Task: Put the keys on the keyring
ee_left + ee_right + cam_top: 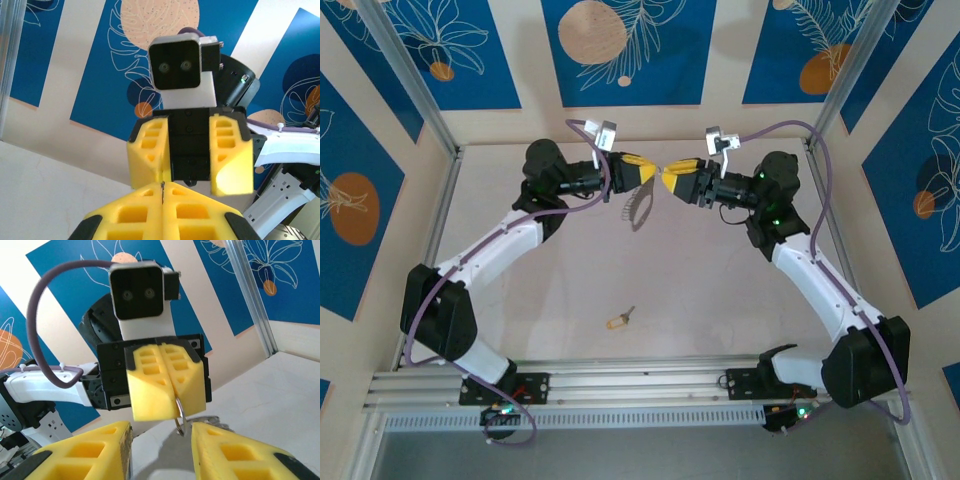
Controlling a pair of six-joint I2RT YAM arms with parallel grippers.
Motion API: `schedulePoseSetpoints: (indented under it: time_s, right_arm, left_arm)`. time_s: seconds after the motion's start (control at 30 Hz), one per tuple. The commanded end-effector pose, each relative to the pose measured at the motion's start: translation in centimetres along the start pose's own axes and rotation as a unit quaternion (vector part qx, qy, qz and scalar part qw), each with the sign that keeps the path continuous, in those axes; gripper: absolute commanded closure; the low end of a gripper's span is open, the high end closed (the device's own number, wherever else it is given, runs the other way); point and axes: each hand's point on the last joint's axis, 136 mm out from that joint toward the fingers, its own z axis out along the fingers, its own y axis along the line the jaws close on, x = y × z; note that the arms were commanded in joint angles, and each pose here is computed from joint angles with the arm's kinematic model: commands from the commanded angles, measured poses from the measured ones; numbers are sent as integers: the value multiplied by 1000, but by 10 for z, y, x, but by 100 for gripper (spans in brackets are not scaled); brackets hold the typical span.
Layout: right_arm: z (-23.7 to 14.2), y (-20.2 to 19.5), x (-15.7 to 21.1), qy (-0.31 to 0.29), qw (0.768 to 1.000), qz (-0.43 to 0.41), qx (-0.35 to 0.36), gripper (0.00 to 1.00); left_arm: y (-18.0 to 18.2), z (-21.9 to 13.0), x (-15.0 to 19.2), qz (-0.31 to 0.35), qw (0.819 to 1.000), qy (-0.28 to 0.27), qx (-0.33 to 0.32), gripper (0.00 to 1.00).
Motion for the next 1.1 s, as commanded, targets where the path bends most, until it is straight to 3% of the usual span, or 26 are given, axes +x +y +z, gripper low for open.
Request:
schedulePoseSetpoints:
  time_s: [0.0,0.43,0.63,1.0,1.03,1.07]
  right_arm:
    - [4,7,-8,-1,1000,-11,-12,64]
    - [10,5,-8,-3,1000,-6,-13,77]
    - [9,1,-9,-7,1000,-3,-7,100]
    - [-4,-11,-12,-29,1000,0,9,100]
    - [-5,-10,-13,-31,1000,-2,8,100]
    - [-6,-10,-13,-32,999,-4,8,100]
  left_arm:
    - [-18,4,-18,36,999,-13,29,100]
    - [-24,8,-13,33,999,-5,38,100]
    - [-27,11,-11,33,999,3,41,100]
    - [-38,11,-13,49,998,2,31,100]
    - [-38,11,-14,48,998,0,27,99]
    - [-37,10,-15,48,999,-3,22,84]
